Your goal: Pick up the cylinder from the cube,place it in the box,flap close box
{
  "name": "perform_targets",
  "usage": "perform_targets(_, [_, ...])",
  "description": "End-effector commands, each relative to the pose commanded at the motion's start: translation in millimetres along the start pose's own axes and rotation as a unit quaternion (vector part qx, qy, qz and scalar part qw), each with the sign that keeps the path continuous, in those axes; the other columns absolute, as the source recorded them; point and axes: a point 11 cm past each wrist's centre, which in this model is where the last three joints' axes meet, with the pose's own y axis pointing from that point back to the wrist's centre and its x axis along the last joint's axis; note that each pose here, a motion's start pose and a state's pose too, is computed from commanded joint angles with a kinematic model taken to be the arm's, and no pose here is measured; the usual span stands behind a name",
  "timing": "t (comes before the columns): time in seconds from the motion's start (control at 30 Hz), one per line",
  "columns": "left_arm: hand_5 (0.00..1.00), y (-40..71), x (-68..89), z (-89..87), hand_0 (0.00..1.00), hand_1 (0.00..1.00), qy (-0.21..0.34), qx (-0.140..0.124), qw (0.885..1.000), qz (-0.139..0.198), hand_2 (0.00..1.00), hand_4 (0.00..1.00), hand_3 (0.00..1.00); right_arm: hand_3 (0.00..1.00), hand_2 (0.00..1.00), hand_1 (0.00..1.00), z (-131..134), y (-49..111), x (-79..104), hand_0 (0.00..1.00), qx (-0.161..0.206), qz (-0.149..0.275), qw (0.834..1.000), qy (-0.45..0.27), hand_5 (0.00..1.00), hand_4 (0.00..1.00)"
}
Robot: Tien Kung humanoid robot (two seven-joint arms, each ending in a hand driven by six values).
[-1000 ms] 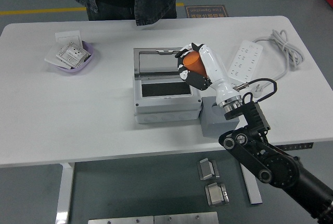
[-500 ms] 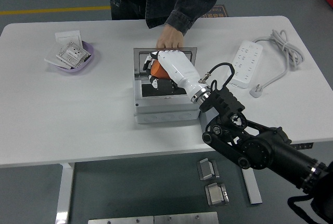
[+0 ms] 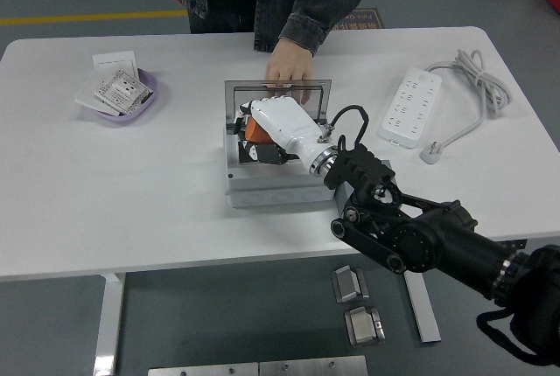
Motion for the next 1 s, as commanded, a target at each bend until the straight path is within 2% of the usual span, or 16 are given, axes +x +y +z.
perform_targets(0.47, [0.309,1.4,-2.4,6.1,0.705,0.759,-0.004,-0.008,1.000,-0.002,0.726,0.726,0.760,0.314,0.399,0.149,20.5,-1.1,10.1,0.012,0.001,-0.021,1.000,0.016,0.002,0.038])
perform_targets(0.5, [0.309,1.6,-2.6,6.7,0.705,0.759,-0.005,-0.008,1.000,-0.002,0.726,0.726,0.761,0.468,0.445,0.181,21.8,-0.6,9.8,0.065,0.000,-0.023,1.000,0.015,0.002,0.188])
perform_targets(0.67, [0.309,2.3,-3.5,9.7,0.705,0.759,-0.006,-0.012,1.000,-0.003,0.726,0.726,0.761,0.468,0.445,0.181,24.5,1.3,8.4,0.065,0.002,-0.029,0.999,0.016,0.002,0.188])
perform_targets(0.7, [0.307,2.5,-3.7,10.5,0.705,0.760,-0.006,-0.013,1.000,-0.003,0.726,0.726,0.761,0.642,0.550,0.309,24.7,1.7,8.0,0.157,0.002,-0.031,0.999,0.017,0.284,0.585])
perform_targets(0.87, [0.307,3.2,-4.8,13.3,0.705,0.760,-0.008,-0.016,1.000,-0.004,0.726,0.726,0.761,0.642,0.550,0.309,26.0,3.0,6.8,0.157,0.005,-0.035,0.999,0.023,0.284,0.585])
perform_targets(0.9, [0.306,3.3,-4.9,13.5,0.705,0.759,-0.009,-0.017,1.000,-0.004,0.726,0.726,0.761,0.650,0.563,0.357,26.2,3.1,6.6,0.255,0.005,-0.035,0.999,0.023,0.341,0.748])
perform_targets(1.0, [0.306,3.5,-5.3,14.4,0.705,0.759,-0.009,-0.017,1.000,-0.004,0.726,0.726,0.761,0.650,0.563,0.357,27.3,3.8,5.8,0.255,0.005,-0.038,0.999,0.026,0.341,0.748])
